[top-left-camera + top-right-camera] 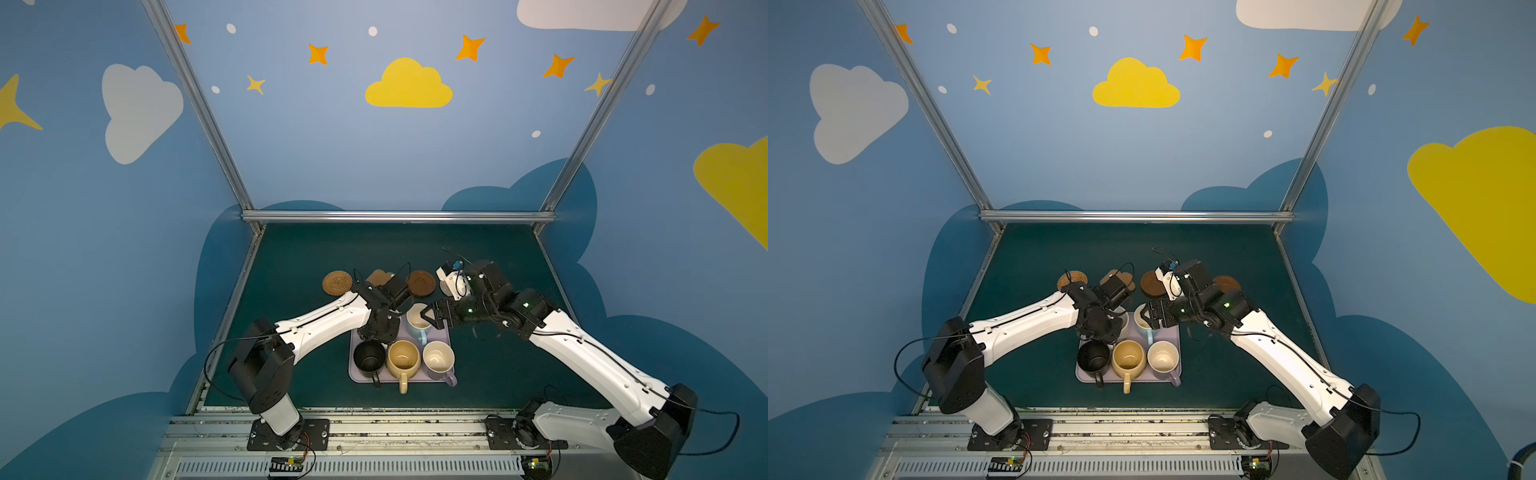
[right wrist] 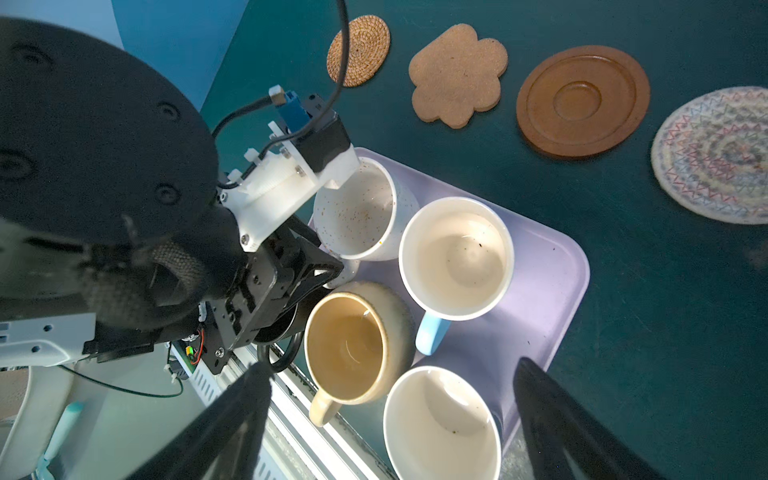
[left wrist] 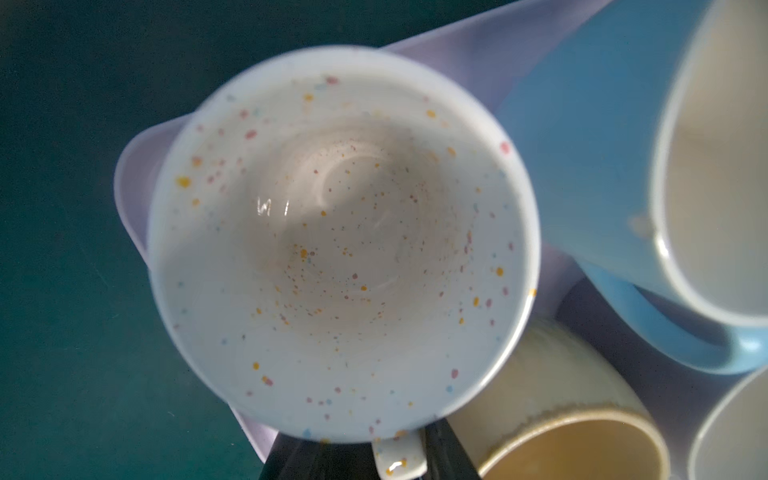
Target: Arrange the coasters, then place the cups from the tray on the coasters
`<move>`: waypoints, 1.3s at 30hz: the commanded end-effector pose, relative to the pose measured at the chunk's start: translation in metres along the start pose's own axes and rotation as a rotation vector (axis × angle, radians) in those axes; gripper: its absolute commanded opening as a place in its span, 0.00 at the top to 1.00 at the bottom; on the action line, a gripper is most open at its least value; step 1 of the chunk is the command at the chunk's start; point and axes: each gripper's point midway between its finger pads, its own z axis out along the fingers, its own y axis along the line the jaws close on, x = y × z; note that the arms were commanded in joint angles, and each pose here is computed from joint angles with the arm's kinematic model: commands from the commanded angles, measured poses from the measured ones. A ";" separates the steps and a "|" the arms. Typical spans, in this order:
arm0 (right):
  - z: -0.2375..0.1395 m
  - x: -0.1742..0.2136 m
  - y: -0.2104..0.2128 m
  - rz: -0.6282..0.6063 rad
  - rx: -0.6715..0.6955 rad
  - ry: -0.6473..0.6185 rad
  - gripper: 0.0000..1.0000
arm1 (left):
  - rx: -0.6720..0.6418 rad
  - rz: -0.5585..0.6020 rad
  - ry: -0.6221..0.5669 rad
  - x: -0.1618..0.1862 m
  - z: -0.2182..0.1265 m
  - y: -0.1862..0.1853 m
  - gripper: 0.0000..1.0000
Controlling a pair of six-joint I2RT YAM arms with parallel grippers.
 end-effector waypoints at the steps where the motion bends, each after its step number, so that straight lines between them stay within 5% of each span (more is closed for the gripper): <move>1: -0.005 0.007 -0.005 -0.002 0.015 0.007 0.09 | -0.026 0.003 -0.015 -0.005 0.001 -0.001 0.63; 18: -0.005 0.006 -0.013 0.004 0.041 0.021 0.09 | -0.050 0.022 0.013 -0.005 0.023 -0.006 0.69; 39: 0.010 0.006 -0.012 0.017 0.023 0.045 0.09 | -0.065 0.022 -0.002 -0.011 0.023 -0.005 0.93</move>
